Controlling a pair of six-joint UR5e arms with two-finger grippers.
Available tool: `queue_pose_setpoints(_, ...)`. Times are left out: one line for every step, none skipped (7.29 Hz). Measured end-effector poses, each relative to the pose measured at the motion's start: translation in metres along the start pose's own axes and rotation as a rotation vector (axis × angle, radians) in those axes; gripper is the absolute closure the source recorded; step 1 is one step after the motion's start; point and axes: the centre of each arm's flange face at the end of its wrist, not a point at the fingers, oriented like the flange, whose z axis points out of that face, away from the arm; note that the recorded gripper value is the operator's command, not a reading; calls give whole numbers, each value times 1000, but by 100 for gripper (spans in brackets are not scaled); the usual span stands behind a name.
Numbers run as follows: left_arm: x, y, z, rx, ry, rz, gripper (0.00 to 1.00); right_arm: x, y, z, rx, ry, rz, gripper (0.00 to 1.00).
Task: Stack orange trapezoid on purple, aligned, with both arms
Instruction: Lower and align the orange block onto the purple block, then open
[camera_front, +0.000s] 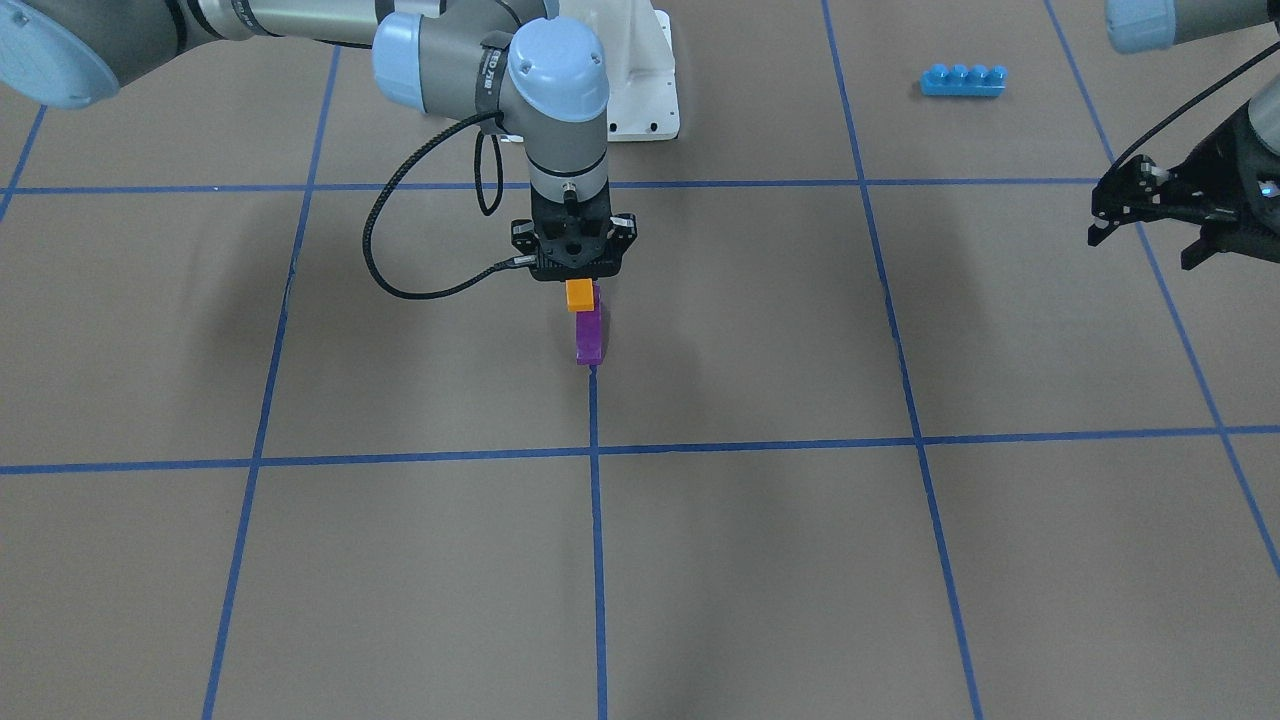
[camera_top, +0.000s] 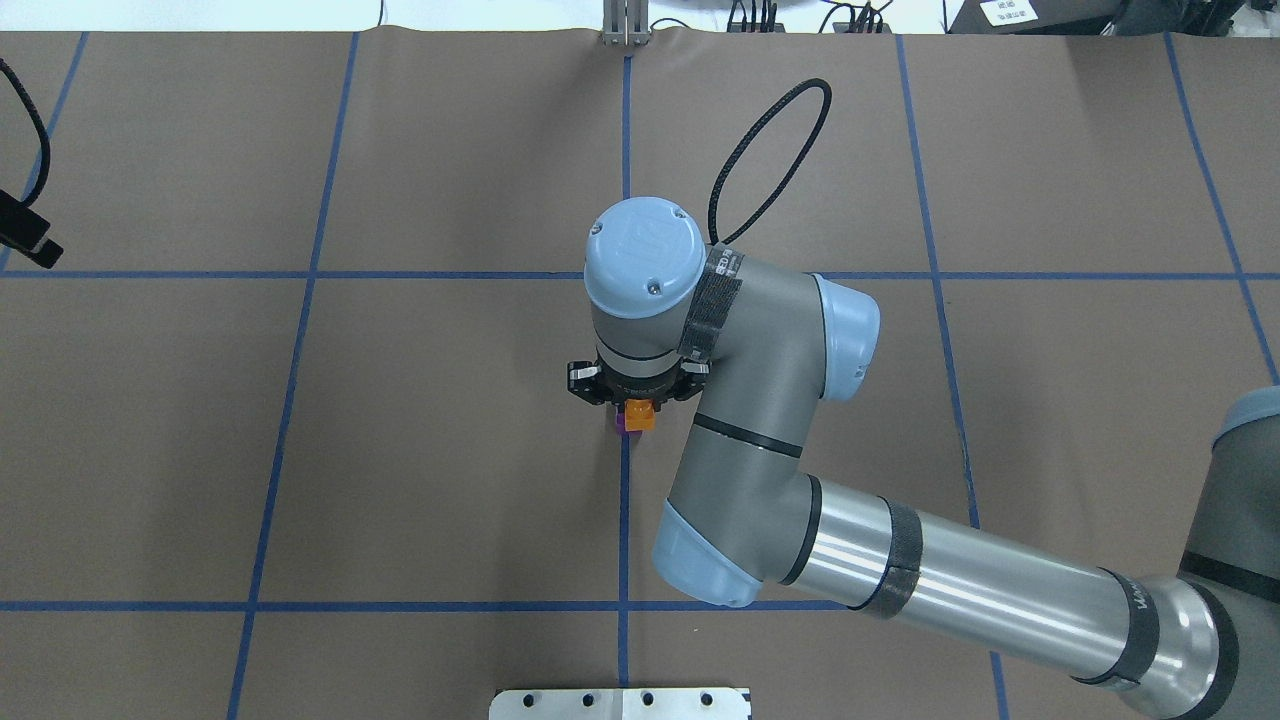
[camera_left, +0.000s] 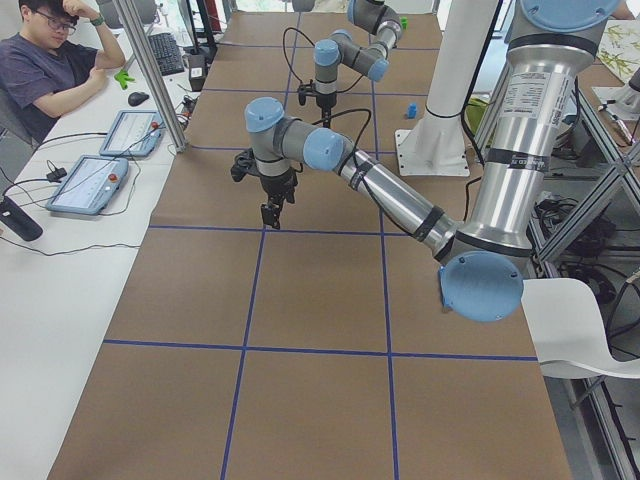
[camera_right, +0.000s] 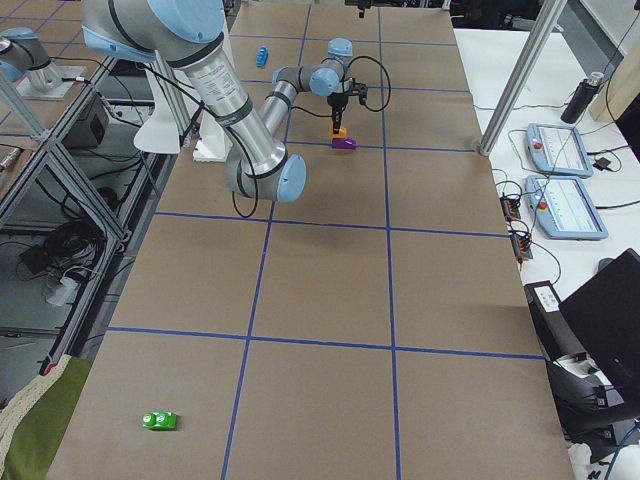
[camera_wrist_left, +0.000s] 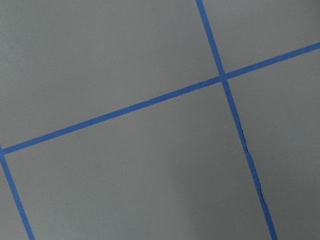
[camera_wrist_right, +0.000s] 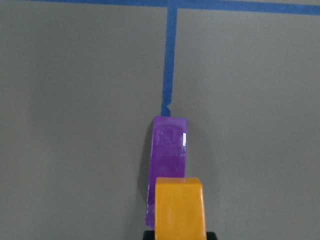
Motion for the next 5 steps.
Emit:
queue_pose_setpoints(0, 0, 0, 0, 0, 0, 0, -2, 0, 3, 2, 5, -2, 100)
queue_pose_setpoints(0, 0, 0, 0, 0, 0, 0, -3, 0, 4, 4, 10, -2, 100)
queue_pose_setpoints(0, 0, 0, 0, 0, 0, 0, -5, -1, 4, 10, 14, -2, 100)
queue_pose_setpoints(0, 0, 0, -1, 0, 1, 0, -6, -3, 4, 20, 18, -2, 100)
queue_pose_setpoints(1, 0, 1, -1, 0, 1, 0, -6, -5, 3, 28, 19, -2, 100)
